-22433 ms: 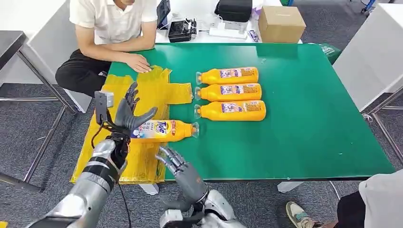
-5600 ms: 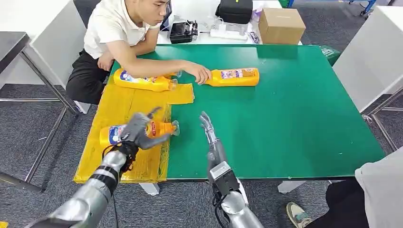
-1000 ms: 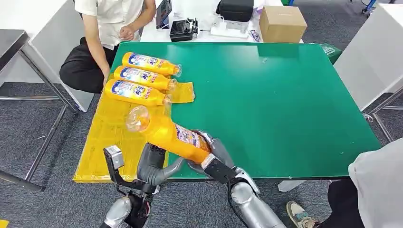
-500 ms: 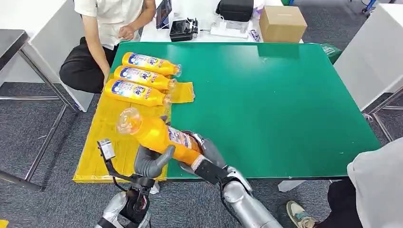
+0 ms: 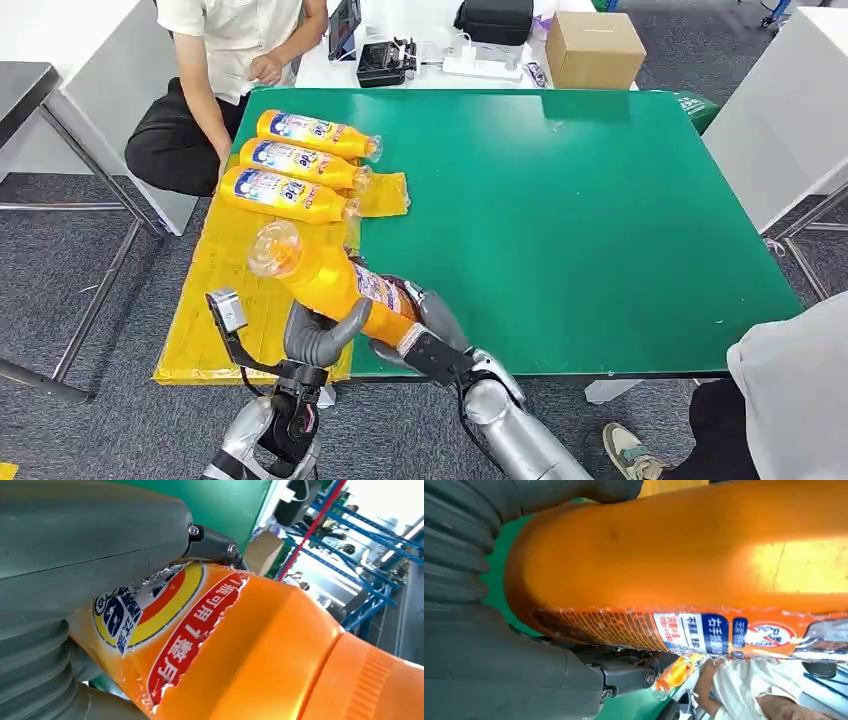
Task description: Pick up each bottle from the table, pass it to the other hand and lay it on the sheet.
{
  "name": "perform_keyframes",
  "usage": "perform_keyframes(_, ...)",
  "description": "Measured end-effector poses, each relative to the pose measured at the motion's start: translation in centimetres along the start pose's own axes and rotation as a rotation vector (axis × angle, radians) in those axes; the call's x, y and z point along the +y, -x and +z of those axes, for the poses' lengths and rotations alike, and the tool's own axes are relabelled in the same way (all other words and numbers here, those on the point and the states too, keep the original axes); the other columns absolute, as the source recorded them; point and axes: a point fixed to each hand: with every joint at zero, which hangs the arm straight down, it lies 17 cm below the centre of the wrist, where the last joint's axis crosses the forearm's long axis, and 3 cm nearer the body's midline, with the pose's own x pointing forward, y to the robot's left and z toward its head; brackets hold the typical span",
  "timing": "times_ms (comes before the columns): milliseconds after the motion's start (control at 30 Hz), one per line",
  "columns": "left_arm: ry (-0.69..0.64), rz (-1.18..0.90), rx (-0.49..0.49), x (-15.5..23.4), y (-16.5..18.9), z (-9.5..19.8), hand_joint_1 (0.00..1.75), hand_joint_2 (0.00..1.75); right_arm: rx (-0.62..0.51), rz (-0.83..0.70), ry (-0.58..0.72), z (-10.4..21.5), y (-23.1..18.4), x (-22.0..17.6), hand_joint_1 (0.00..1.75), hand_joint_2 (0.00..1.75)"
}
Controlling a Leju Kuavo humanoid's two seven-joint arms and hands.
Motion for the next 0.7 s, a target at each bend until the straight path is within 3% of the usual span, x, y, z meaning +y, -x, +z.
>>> perform_keyframes(200,-0.001,-0.015,-0.011,0.0,-0.2,0.0,1.75,1.75,0.021,-0.063,-0.032,0.0,0.1,0.7,1.03,1.75)
perform_keyframes(233,-0.001,-0.015,-0.011,0.0,-0.2,0.0,1.75,1.75,0.021,-0.064,-0.032,0.0,0.1,0.7,0.00,0.00)
perform_keyframes(400,-0.006,-0.015,-0.041,0.3,-0.8,0.0,1.75,1.75,-0.033,-0.034,-0.031,0.2,-0.9,1.0,0.00,0.00)
perform_keyframes(533,-0.072,-0.235,-0.125,2.6,-3.1,-0.1,1.75,1.75,-0.072,0.064,0.024,1.6,-1.4,0.7,0.00,0.00)
perform_keyframes(700,-0.176,-0.446,-0.185,7.1,-6.7,0.5,1.75,1.75,-0.021,0.151,0.115,5.7,0.7,-0.3,0.00,0.00)
